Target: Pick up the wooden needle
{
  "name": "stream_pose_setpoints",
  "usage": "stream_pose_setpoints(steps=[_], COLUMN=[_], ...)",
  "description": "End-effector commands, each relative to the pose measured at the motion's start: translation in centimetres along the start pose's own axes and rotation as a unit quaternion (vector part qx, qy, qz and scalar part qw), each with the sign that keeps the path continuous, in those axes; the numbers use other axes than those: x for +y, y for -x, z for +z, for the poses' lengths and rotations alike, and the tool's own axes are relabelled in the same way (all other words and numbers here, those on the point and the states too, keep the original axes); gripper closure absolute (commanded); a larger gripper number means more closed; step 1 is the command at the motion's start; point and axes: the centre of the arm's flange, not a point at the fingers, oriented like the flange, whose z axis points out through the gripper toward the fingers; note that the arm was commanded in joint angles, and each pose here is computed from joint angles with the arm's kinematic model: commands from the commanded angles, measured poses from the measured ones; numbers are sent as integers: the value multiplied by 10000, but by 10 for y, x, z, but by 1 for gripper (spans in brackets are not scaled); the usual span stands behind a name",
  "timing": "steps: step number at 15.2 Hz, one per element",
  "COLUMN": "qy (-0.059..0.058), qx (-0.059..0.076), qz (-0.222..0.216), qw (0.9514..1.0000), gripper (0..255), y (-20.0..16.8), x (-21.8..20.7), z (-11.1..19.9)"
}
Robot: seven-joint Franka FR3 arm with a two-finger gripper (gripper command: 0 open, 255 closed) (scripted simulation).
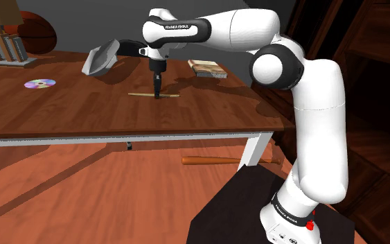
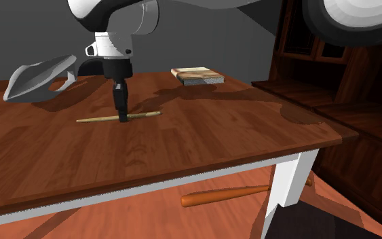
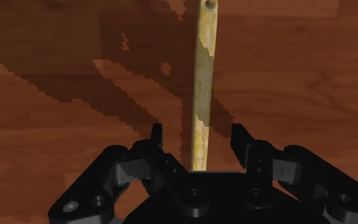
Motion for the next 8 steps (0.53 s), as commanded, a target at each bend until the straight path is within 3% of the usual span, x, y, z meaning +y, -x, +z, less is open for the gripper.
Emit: stream_pose_setpoints(steps=[1,8], qy=[-21,-21], qx=[-10,-9], qz=[-3,-4], qw=[10000,10000], gripper=[255,255], y=[0,1], x=[0,-2], z=[2,3])
